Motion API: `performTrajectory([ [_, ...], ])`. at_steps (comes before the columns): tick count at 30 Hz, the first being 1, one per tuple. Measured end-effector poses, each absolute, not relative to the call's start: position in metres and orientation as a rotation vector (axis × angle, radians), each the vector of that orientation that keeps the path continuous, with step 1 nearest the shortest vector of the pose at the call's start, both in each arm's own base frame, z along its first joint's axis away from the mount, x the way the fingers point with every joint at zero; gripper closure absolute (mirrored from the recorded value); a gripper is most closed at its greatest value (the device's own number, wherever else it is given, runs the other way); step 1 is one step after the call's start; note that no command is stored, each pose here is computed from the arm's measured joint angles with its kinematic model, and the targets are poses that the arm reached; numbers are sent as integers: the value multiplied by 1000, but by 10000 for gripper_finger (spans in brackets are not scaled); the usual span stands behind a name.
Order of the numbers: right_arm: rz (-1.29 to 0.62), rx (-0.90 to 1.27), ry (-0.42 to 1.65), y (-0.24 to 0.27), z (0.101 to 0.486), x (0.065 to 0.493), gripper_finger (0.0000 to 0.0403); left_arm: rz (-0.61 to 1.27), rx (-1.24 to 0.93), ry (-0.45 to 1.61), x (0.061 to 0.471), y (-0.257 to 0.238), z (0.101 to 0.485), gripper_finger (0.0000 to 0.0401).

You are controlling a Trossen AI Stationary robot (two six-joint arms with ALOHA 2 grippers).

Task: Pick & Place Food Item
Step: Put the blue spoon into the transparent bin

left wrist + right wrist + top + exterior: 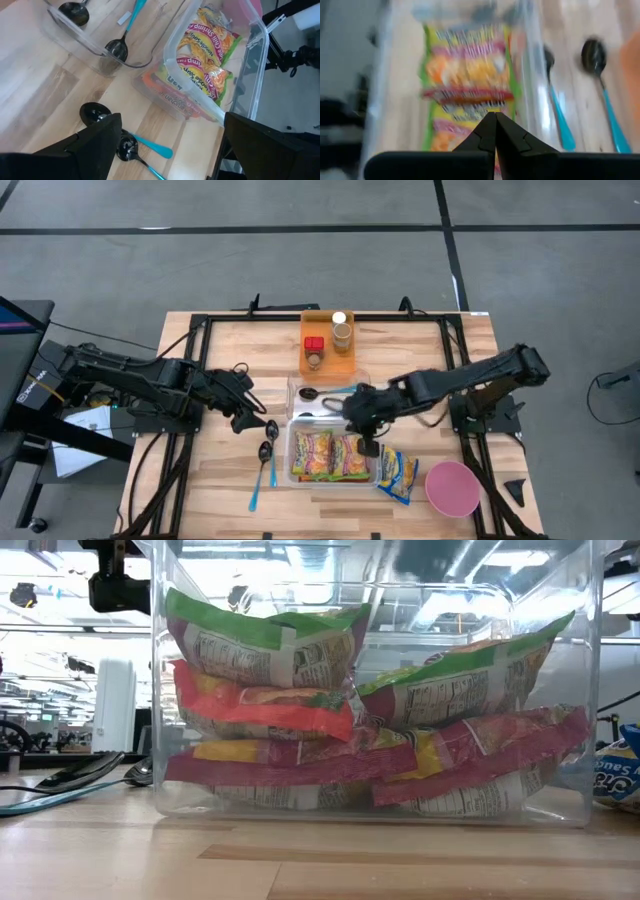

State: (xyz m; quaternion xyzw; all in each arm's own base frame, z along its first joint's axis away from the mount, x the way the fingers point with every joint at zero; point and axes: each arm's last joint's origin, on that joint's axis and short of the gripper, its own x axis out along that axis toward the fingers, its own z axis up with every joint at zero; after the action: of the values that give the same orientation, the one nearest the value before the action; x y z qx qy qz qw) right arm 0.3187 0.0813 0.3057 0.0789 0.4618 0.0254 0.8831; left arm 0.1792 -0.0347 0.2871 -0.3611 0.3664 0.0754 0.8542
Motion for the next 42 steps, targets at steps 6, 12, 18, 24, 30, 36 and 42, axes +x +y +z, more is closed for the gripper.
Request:
performTrajectory([
  [6,55,240,735,75,354,293,401,173,-928,820,180,-37,285,54],
  [12,28,282,560,66,390,265,387,225,-970,1030,187,-55,264,54],
  [18,9,291,476,59,409,242,383,337,-991,1238,198,-87,233,54],
  [24,8,296,445,56,416,233,385,522,-1054,1328,209,-127,194,54],
  [30,7,295,450,56,415,233,385,651,-1109,1322,214,-159,159,61],
  [36,9,288,448,56,415,233,385,772,-1144,1205,211,-167,151,103],
  [42,9,287,451,56,415,233,385,760,-1160,1154,213,-169,152,142],
])
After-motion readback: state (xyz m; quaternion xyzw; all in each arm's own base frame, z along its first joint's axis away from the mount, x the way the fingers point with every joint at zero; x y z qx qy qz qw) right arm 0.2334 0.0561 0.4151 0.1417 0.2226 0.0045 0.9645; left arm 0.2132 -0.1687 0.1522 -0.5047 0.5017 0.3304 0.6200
